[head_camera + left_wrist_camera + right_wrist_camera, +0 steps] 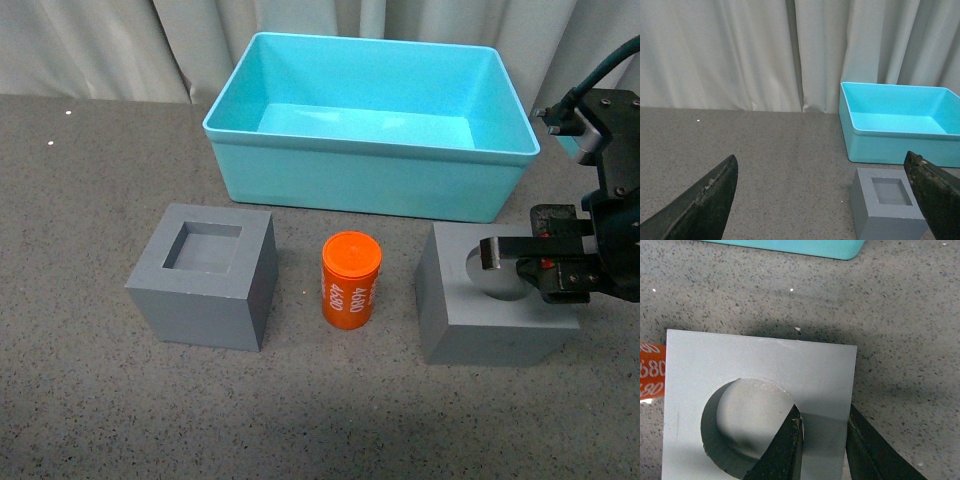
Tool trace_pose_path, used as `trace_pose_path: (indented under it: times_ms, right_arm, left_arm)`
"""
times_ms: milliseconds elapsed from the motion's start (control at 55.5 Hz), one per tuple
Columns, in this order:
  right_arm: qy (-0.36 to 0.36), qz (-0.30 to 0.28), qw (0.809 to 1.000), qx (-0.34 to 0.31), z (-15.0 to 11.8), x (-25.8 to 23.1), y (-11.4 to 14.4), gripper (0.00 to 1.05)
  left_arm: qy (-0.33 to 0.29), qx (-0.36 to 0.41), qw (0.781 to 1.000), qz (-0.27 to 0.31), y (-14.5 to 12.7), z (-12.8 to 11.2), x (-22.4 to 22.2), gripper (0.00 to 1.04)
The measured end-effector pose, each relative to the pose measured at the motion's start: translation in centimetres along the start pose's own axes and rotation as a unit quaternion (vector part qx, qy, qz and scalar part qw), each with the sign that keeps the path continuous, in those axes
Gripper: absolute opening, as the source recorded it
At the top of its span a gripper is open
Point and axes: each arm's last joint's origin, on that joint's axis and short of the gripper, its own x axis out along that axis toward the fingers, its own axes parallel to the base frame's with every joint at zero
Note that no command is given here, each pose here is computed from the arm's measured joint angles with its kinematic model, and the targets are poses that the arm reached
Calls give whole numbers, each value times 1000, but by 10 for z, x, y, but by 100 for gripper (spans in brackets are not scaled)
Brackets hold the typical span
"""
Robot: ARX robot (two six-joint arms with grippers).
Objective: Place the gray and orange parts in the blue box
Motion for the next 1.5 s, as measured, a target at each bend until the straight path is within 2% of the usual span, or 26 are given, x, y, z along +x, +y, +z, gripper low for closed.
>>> trace_pose_path:
  times_ms: [144,306,324,415,505,685,883,1496]
  right_arm:
    - [-15,1,1000,6,2,-18,-6,17]
    - [-85,32,996,19,23,-62,-12,17]
    - [-182,56,982,13,88,-82,-8,17]
    - [-202,53,978,12,120,-72,-8,17]
    - [-194,48,980,7,138,-51,-7,17]
    - [-157,39,987,-20,155,4,-6,17]
    - [-95,36,994,-28,157,58,-6,17]
    - [-18,14,1000,-1,175,96,-7,17]
  left_arm:
    - [0,0,1000,0,0,0,0,98]
    - [0,0,1000,0,0,0,0,98]
    - [0,0,1000,0,0,0,0,98]
    - [0,0,1000,0,0,0,0,98]
    - [0,0,1000,0,0,0,0,98]
    - [0,0,1000,0,0,0,0,98]
    - [0,0,1000,0,0,0,0,98]
    - [0,0,1000,0,0,0,0,98]
